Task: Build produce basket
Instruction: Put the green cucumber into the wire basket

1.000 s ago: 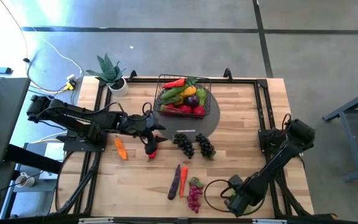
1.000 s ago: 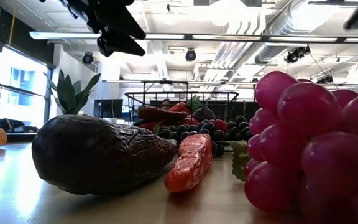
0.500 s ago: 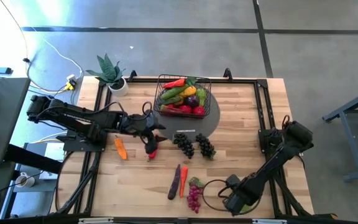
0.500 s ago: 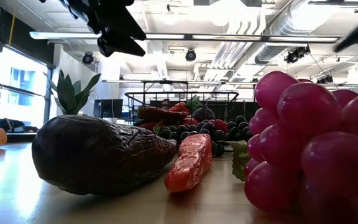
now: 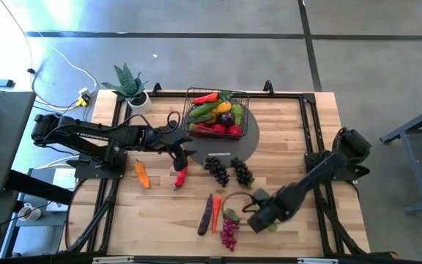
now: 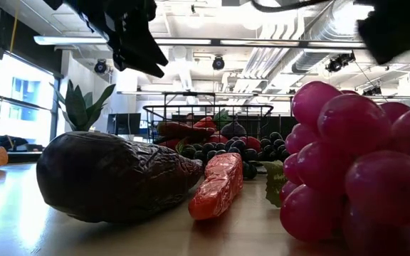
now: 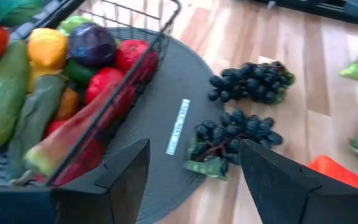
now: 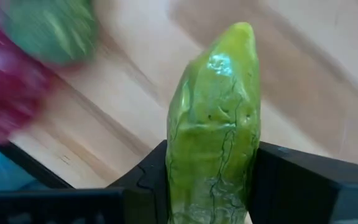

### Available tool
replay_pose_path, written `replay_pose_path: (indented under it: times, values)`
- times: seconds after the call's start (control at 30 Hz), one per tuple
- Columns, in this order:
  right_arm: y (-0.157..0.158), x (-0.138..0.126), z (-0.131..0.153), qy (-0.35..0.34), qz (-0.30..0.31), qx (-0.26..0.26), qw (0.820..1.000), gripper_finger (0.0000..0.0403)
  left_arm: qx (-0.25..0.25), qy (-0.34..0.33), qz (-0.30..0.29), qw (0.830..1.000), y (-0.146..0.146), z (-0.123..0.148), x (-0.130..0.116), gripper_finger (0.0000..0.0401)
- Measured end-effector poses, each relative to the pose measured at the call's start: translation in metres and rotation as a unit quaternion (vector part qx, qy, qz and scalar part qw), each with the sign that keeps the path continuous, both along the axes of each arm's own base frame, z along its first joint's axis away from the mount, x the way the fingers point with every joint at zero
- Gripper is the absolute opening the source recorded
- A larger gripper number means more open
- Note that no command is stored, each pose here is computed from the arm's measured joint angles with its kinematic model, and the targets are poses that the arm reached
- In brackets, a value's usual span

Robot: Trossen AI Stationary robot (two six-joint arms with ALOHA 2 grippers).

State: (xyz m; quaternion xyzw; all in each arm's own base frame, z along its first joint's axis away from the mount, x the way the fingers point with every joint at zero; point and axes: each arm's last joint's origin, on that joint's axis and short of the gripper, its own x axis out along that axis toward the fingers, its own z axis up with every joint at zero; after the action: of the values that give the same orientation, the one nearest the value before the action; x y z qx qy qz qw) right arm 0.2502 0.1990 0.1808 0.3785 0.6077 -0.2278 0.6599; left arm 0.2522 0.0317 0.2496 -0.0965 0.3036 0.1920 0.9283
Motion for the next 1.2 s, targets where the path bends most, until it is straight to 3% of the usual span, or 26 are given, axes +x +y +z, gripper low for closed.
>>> replay_pose_path:
  times: [0.53, 0.97, 1.2]
  values:
    - [-0.126, 0.049, 0.054, -0.155, 0.044, -0.037, 0.986, 0.0116, 0.011, 0.038, 0.067, 0.997, 0.041, -0.004, -0.012, 0.0236]
    - [-0.223, 0.077, 0.079, -0.315, -0.009, -0.111, 0.943, 0.0116, 0.018, 0.027, 0.137, 0.990, 0.077, -0.002, -0.024, 0.0236]
    - [-0.272, 0.081, 0.093, -0.389, -0.067, -0.178, 0.902, 0.0116, 0.023, 0.017, 0.153, 0.988, 0.085, 0.000, -0.027, 0.0236]
